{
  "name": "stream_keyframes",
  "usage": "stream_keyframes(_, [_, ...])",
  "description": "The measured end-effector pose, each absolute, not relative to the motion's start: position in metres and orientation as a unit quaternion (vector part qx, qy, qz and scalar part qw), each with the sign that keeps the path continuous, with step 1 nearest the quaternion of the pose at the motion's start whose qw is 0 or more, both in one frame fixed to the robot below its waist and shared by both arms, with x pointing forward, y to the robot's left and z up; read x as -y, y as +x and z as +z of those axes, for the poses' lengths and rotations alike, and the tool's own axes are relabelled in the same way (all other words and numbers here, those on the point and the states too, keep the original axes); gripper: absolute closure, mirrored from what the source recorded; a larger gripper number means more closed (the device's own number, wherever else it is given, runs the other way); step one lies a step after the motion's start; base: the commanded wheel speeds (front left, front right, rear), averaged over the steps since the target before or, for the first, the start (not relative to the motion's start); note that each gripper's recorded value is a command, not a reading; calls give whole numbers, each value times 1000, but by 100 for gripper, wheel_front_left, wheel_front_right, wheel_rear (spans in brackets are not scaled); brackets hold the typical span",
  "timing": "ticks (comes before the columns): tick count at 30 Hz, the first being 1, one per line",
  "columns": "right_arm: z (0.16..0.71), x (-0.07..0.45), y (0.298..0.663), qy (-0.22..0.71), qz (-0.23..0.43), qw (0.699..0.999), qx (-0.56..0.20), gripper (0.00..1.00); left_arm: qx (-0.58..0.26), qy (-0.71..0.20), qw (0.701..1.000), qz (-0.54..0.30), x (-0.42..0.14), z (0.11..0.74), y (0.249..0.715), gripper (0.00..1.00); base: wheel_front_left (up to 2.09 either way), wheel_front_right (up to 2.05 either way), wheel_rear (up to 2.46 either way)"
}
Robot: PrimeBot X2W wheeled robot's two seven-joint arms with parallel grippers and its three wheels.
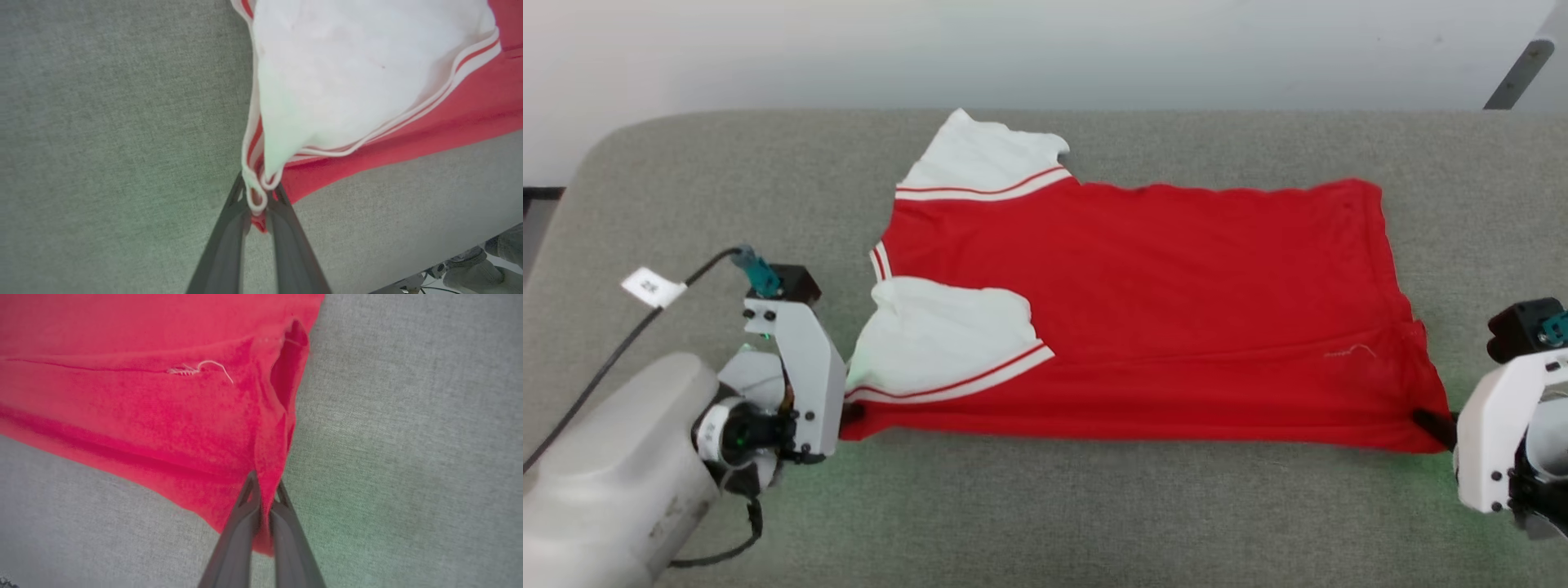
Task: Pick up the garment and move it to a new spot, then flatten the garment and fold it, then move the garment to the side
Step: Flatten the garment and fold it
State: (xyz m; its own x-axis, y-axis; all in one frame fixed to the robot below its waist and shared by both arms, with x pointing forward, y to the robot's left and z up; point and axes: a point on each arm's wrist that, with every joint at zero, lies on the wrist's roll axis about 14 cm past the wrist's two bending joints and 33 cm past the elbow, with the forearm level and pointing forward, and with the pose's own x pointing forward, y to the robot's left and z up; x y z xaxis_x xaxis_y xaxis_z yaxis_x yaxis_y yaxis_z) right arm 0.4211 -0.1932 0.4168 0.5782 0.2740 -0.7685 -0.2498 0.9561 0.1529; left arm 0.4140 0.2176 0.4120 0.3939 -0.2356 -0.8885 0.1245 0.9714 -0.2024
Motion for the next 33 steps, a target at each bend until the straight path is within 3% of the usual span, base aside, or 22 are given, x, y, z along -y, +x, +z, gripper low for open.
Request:
stream_keyframes(16, [407,196,390,10,144,872,-468,100,-575,-35,808,-122,-202,401,367,100,0,0,0])
stream_keyframes(17, [406,195,389,11,145,870,-470,100,-578,-36,806,-122,-201,398,365,87,0,0,0])
stream_keyframes(18, [404,194,389,11,145,870,-471,99,-578,-37,806,-123,-200,397,365,66,0,0,0])
stream_keyframes(19, [403,194,389,8,145,869,-472,87,-578,-36,806,-121,-200,396,366,43,0,0,0])
stream_keyframes(20, [403,193,388,7,146,869,-473,63,-579,-37,806,-119,-200,395,366,32,0,0,0])
stream_keyframes(21, [402,192,387,6,148,868,-475,55,-580,-37,805,-119,-200,394,366,18,0,0,0])
stream_keyframes(22, [401,191,387,6,149,867,-475,29,-580,-35,805,-119,-200,393,366,0,0,0,0])
stream_keyframes(24, [401,191,386,4,151,866,-476,0,-573,-34,810,-119,-199,395,371,0,0,0,0])
stream_keyframes(33, [422,196,400,8,145,888,-436,0,-547,-3,829,-114,-210,424,397,0,0,0,0])
